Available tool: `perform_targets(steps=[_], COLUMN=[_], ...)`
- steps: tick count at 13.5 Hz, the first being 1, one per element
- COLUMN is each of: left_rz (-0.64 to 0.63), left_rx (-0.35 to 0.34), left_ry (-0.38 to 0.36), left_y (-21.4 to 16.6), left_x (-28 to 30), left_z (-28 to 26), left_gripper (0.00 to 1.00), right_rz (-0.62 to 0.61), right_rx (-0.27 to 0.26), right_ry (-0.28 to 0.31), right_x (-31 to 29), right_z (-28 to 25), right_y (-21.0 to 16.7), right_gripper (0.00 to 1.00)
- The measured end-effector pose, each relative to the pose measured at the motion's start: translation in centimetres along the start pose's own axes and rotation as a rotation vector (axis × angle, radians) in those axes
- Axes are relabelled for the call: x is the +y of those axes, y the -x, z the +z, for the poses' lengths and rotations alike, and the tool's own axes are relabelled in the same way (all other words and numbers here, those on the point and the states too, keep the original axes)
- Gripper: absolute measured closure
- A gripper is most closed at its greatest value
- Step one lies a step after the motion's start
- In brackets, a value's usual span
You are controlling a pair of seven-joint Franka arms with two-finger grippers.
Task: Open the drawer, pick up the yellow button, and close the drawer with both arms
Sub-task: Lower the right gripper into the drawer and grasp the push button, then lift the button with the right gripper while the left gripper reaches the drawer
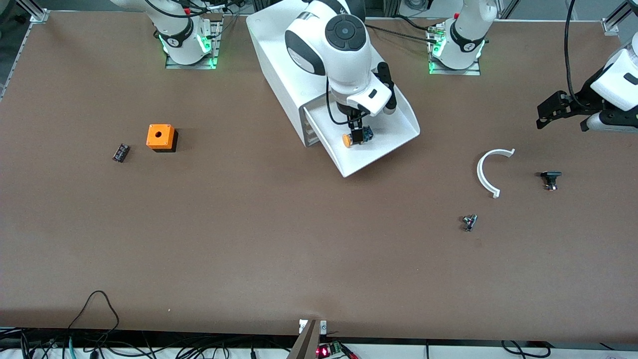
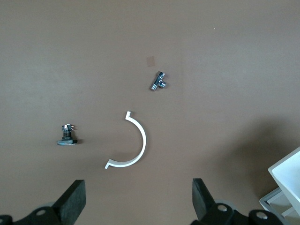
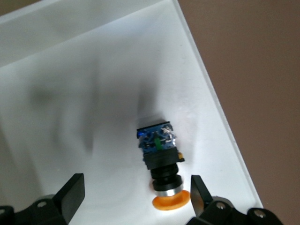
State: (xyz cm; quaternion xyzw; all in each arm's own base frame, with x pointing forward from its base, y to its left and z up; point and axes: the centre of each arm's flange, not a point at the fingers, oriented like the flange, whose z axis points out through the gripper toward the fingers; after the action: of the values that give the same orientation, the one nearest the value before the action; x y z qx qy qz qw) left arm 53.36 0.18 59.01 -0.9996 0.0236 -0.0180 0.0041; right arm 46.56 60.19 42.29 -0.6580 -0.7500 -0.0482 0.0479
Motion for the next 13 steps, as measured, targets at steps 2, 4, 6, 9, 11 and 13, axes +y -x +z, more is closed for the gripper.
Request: perform_targets(steps=[2, 4, 6, 9, 11, 13], left_rz=[0.0, 0.0, 0.0, 0.001, 0.001, 0.001], left_rx=[0.0, 0.001, 0.003, 0.003, 0.001, -0.004], left_ry=[0.0, 0.0, 0.0, 0.0, 0.0, 0.0], left_y=[0.0, 0.0, 0.0, 0.0, -0.1, -0.2], left_x=[0.0, 0.0, 0.0, 0.0, 0.0, 0.0], left_z=[0.0, 0.0, -0.1, -0.1, 0.0, 0.3], left_gripper=[0.0, 0.0, 0.0, 0.0, 0.0, 0.0], right_rz=[0.003, 0.003, 0.001, -0.008, -0.016, -0.02], right_rx=[0.004, 0.003, 0.004, -0.006, -0.016, -0.019], right_ry=[0.011, 0.011, 0.012, 0.004, 0.009, 0.013], right_x=[0.5, 0.6, 0.5, 0.1, -0.4, -0.6], right_z=[1.3, 2.4, 2.7, 3.6, 4.0, 3.9], right_y=[0.0, -0.1, -0.2, -0.7, -1.1, -1.3], right_gripper=[0.0, 0.0, 0.0, 0.04, 0.12, 0.38])
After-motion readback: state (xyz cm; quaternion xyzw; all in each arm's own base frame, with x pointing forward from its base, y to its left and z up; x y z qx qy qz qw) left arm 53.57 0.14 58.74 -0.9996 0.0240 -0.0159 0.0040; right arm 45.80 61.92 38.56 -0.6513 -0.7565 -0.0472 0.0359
